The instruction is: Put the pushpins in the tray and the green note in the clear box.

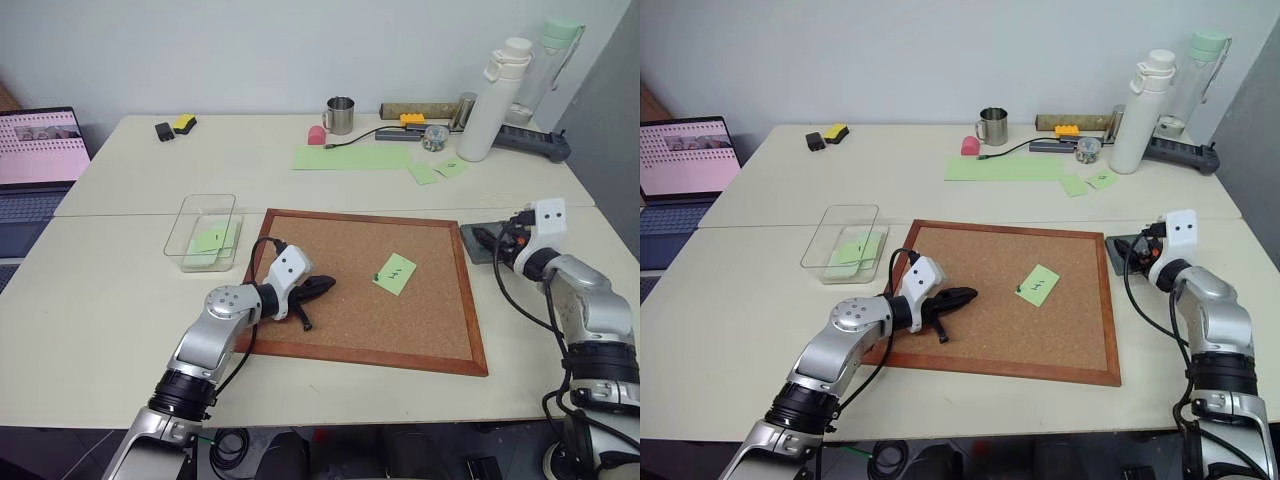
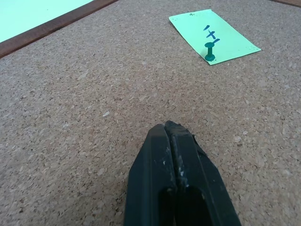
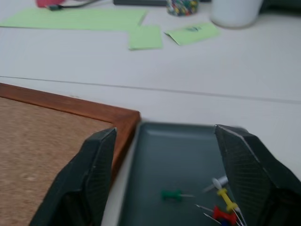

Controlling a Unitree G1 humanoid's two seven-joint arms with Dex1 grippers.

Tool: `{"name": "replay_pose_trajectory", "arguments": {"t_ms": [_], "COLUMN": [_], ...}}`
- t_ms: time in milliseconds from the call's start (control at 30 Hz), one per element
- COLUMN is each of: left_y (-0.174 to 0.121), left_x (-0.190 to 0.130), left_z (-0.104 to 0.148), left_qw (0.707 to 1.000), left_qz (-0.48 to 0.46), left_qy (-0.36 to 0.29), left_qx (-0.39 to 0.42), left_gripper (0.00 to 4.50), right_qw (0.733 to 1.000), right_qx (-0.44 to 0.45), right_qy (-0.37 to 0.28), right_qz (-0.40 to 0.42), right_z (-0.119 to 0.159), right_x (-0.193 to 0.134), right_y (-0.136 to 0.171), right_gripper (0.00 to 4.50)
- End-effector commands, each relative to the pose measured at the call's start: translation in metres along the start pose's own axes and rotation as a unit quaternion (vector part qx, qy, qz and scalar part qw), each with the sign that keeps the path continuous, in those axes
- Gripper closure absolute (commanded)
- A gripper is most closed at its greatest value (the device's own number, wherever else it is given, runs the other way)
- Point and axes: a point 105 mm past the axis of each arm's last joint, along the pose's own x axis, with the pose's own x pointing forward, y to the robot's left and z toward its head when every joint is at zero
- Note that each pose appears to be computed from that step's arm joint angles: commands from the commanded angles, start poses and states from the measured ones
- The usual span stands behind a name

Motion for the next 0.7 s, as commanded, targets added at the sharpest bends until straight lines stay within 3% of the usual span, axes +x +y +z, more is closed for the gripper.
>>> {"name": "replay_pose_trajectory", "arguments": {"t_ms": [33,167,367,700], "left_y": [-0.003,-0.008,-0.009,-0.011], "left_x": [-0.007,-0.006,-0.004,-0.006], "left_z": [-0.027,-0.028,-0.027,-0.029], "left_qw": [0.998,0.999,0.999,0.998], "left_qz": [0.004,-0.002,-0.003,0.001], "left_qy": [0.048,0.047,0.045,0.046], "left_qx": [-0.027,-0.028,-0.029,-0.033], "left_gripper": [4.5,4.5,4.5,4.5], "right_qw": [0.99,0.98,0.975,0.974], "right_qx": [-0.007,-0.017,-0.012,-0.017], "right_qy": [-0.012,-0.014,0.002,0.04], "right_qz": [0.137,0.199,0.221,0.221], "right_z": [0.007,0.002,-0.016,-0.038], "right_x": [-0.006,-0.009,0.0,0.012], "right_y": [0.073,0.122,0.158,0.168], "right_gripper": [0.98,0.98,0.98,0.98]}}
